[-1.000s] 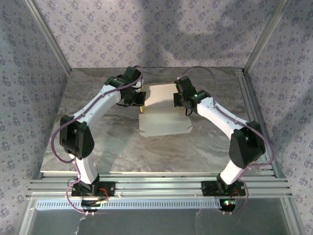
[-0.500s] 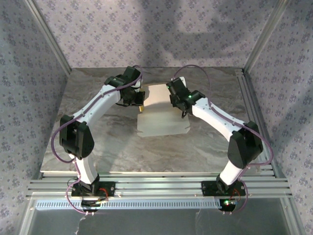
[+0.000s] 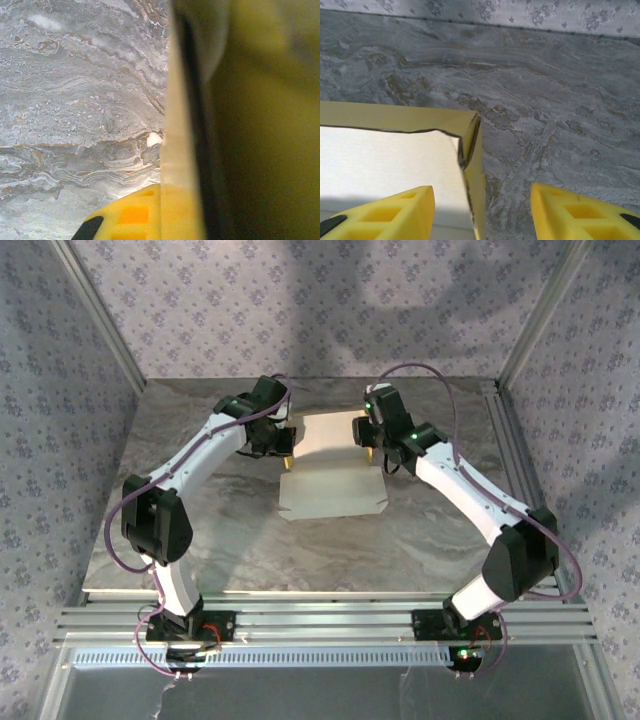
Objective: Fold the paper box
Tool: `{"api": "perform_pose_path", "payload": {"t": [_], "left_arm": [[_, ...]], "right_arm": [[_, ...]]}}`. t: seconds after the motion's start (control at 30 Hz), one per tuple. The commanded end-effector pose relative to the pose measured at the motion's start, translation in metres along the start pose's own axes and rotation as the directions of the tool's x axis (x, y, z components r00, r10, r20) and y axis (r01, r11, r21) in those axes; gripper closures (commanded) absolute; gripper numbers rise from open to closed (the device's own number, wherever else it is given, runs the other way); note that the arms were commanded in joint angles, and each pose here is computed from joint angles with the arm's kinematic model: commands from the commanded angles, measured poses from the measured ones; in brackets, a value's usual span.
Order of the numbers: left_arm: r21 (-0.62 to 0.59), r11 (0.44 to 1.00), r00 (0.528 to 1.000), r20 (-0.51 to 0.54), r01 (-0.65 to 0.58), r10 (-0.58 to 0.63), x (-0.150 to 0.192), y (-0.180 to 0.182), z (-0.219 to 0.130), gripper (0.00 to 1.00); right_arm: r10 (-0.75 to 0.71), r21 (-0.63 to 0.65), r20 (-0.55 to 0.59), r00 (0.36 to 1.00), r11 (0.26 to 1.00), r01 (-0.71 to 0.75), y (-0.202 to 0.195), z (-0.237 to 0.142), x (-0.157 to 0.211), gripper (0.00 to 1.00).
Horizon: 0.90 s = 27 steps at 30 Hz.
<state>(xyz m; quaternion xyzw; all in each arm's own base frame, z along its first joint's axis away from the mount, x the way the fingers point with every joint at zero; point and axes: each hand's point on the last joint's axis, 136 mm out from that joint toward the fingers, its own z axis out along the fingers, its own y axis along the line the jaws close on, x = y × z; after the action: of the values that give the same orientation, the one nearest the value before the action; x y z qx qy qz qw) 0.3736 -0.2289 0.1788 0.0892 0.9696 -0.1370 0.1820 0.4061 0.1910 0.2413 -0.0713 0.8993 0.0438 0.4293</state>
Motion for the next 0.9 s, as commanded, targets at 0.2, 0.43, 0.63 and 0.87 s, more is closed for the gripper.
{"api": "perform_pose_path", "payload": {"t": [0.2,0.43,0.63,0.87], "left_arm": [[0.001,1.000,1.000,-0.001,0.003,-0.003,-0.001,0.000,-0.003,1.00],[-0.003,1.000,1.000,-0.002,0.001,-0.001,-0.002,0.001,-0.003,1.00],[-0.020,1.000,1.000,-0.020,-0.006,0.006,-0.002,0.005,0.003,1.00],[-0.035,0.996,0.986,-0.148,-0.080,0.074,0.009,0.011,0.018,1.00]], "right_arm": [[0.001,0.044,-0.031,1.000,0.999,0.000,-0.004,0.023,-0.003,0.69],[-0.016,0.168,-0.061,0.998,0.986,0.026,-0.016,0.027,0.008,1.00],[0.007,0.100,-0.016,1.000,0.995,-0.006,-0.008,-0.001,-0.002,0.55],[0.108,-0.047,0.031,0.994,0.993,-0.107,-0.027,-0.024,-0.006,0.46]]}}
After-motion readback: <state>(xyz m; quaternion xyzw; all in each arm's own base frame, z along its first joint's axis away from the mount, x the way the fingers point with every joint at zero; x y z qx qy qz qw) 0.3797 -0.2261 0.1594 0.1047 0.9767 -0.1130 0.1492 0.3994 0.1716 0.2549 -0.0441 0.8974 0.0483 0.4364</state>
